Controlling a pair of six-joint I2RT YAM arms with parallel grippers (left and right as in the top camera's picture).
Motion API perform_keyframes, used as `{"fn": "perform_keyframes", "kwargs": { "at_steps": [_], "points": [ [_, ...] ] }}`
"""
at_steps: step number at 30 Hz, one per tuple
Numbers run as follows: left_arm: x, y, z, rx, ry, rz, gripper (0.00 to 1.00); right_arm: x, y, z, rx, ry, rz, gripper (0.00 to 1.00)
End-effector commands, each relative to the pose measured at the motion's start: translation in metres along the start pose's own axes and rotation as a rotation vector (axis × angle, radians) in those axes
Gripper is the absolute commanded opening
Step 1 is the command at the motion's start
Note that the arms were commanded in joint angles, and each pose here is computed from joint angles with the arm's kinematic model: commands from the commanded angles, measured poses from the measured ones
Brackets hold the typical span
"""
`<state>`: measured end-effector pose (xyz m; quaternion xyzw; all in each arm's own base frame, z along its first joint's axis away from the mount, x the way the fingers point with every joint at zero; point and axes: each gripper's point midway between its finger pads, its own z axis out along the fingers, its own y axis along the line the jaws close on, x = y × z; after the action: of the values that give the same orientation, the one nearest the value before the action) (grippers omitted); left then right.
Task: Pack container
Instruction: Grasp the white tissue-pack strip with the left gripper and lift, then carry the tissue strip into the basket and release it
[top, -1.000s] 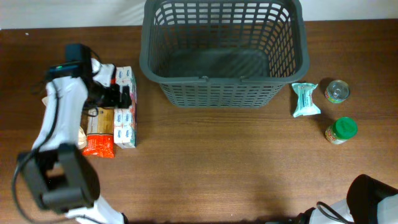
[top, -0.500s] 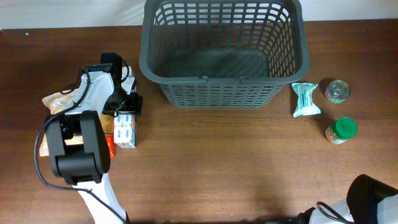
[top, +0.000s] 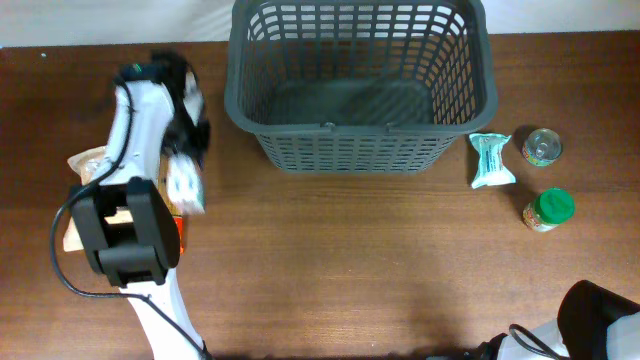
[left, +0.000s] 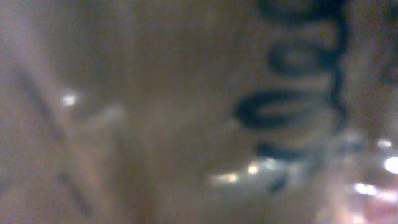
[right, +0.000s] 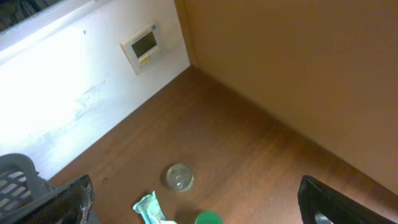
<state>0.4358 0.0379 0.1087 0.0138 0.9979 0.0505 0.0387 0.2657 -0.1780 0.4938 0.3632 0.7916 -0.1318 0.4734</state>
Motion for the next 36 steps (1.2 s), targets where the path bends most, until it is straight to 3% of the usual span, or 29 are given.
{"fn": "perform_keyframes", "kwargs": {
  "at_steps": [1, 5, 7, 10, 15, 20, 26, 35, 36],
  "points": [
    [-0.046, 0.038, -0.103, -0.146, -0.280, -0.059, 0.02, -0.001, -0.006, -0.004, 0.020, -0.011, 0.017, 0.99],
    [-0.076, 0.039, -0.218, -0.148, -0.621, -0.005, 0.01, -0.001, -0.006, -0.004, 0.020, -0.011, 0.017, 0.99],
    [-0.083, 0.027, -0.278, -0.135, -0.812, 0.096, 0.02, -0.001, -0.006, -0.004, 0.020, -0.011, 0.017, 0.99],
    [-0.082, -0.013, -0.358, -0.092, -1.093, 0.338, 0.02, -0.001, -0.006, -0.004, 0.020, -0.011, 0.017, 0.99],
    [-0.068, -0.086, -0.417, -0.095, -1.332, 0.743, 0.02, -0.001, -0.006, -0.004, 0.020, -0.011, 0.017, 0.99],
    [-0.063, -0.170, -0.381, -0.168, -1.277, 1.236, 0.02, -0.001, -0.006, -0.004, 0.020, -0.011, 0.017, 0.99],
    [-0.076, -0.242, -0.291, -0.152, -1.069, 1.527, 0.02, -0.001, -0.006, -0.004, 0.020, -0.011, 0.017, 0.99],
    [-0.124, -0.288, -0.137, -0.268, -0.737, 1.585, 0.02, -0.001, -0.006, -0.004, 0.020, -0.011, 0.017, 0.99],
    [-0.126, -0.292, -0.123, -0.264, -0.718, 1.591, 0.09, -0.001, -0.006, -0.004, 0.020, -0.011, 0.017, 0.99]
  ]
}}
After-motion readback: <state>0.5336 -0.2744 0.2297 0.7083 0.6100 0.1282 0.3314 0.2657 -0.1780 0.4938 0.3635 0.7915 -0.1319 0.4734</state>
